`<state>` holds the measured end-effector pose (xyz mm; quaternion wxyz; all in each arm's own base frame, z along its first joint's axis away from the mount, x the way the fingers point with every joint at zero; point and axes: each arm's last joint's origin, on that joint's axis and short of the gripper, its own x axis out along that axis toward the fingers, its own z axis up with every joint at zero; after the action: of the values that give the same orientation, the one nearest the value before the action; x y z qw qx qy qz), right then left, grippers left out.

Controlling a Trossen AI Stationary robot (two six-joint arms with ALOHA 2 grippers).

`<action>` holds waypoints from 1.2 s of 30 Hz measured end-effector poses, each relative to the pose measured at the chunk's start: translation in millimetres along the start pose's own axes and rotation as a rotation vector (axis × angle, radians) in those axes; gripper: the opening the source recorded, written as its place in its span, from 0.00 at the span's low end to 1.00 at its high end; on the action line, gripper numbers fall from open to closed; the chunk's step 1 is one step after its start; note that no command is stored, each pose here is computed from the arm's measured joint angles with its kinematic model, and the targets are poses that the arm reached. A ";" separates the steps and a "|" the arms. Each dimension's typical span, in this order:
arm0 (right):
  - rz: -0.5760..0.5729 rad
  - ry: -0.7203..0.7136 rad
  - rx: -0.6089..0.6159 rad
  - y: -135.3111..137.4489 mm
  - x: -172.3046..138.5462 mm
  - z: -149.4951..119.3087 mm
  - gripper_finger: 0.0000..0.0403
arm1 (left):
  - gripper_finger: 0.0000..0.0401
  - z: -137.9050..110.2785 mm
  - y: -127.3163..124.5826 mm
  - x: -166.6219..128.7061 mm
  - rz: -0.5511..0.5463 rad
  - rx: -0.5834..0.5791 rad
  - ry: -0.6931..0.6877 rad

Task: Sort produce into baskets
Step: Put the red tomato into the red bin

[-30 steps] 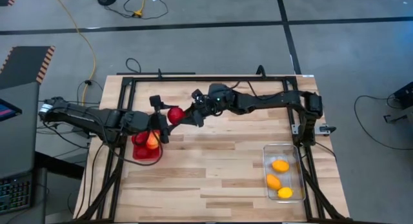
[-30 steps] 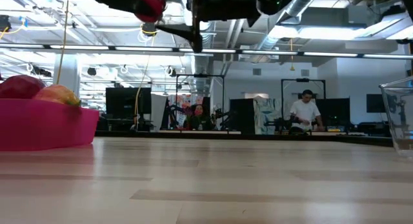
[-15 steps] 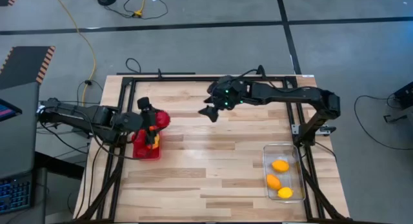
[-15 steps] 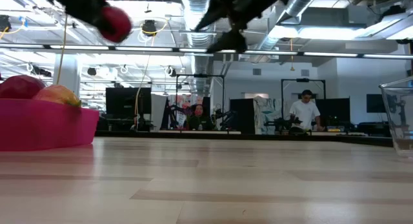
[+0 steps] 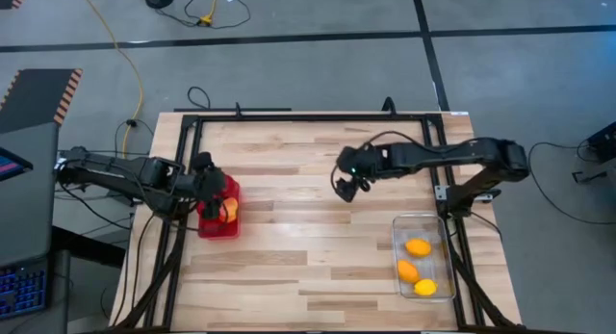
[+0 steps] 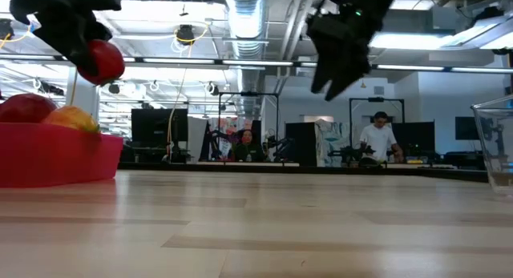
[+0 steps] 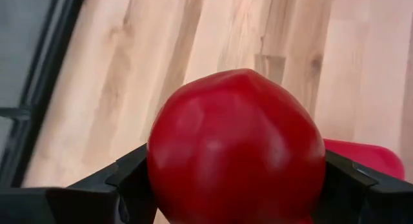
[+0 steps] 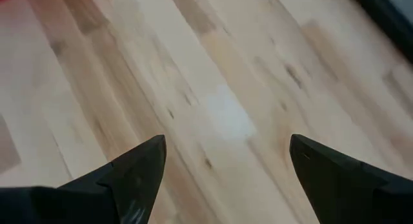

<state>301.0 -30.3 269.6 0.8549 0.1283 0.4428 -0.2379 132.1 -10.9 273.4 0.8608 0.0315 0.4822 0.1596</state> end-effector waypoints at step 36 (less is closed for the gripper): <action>0.212 -0.161 -0.087 51.4 -17.0 -41.6 0.89 | 0.71 12.6 -8.6 68.0 -0.030 0.122 0.452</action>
<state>290.3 36.5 260.1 0.9127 0.1179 0.3666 -0.1365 177.7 2.9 222.6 0.7299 0.0396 0.6717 0.1203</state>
